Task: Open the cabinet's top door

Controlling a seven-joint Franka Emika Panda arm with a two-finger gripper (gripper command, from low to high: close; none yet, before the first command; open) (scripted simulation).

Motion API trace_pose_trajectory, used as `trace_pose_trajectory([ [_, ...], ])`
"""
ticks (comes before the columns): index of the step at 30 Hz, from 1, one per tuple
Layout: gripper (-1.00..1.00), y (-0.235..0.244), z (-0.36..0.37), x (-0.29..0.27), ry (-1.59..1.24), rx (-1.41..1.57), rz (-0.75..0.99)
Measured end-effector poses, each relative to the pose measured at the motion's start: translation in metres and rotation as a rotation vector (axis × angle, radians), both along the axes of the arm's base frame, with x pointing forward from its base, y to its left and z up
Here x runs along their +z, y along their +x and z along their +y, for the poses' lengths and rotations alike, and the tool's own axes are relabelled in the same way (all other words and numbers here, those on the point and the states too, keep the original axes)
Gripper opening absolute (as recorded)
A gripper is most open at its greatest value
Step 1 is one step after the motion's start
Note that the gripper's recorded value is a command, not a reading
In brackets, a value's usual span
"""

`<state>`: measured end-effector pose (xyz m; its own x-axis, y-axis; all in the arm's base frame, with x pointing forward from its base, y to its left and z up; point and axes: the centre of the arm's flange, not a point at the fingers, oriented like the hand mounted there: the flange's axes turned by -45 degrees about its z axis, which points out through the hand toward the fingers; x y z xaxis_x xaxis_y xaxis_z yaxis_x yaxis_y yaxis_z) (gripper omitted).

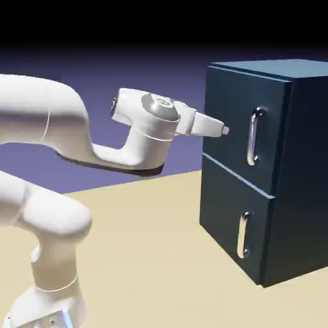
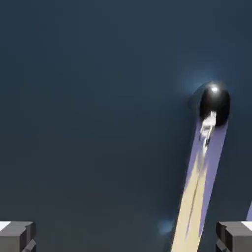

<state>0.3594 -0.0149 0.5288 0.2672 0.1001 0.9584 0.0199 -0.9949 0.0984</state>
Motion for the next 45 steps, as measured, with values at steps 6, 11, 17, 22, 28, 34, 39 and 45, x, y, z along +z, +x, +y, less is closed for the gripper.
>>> trace_pose_trajectory([
  [6,1.0,0.006,-0.017,-0.011,0.026,0.002,-0.084],
  [11,1.0,0.014,-0.032,-0.023,0.052,0.011,-0.153],
  [17,1.0,0.027,-0.049,-0.041,0.089,0.032,-0.233],
  [22,1.0,0.044,-0.056,-0.05,0.11,0.047,-0.268],
  [28,-1.0,0.084,-0.053,-0.051,0.108,0.047,-0.268],
  [34,-1.0,0.043,-0.034,-0.051,0.088,-0.082,-0.276],
  [39,-1.0,0.013,-0.015,-0.051,0.075,-0.181,-0.281],
  [45,-1.0,-0.013,0.005,-0.05,0.062,-0.275,-0.284],
])
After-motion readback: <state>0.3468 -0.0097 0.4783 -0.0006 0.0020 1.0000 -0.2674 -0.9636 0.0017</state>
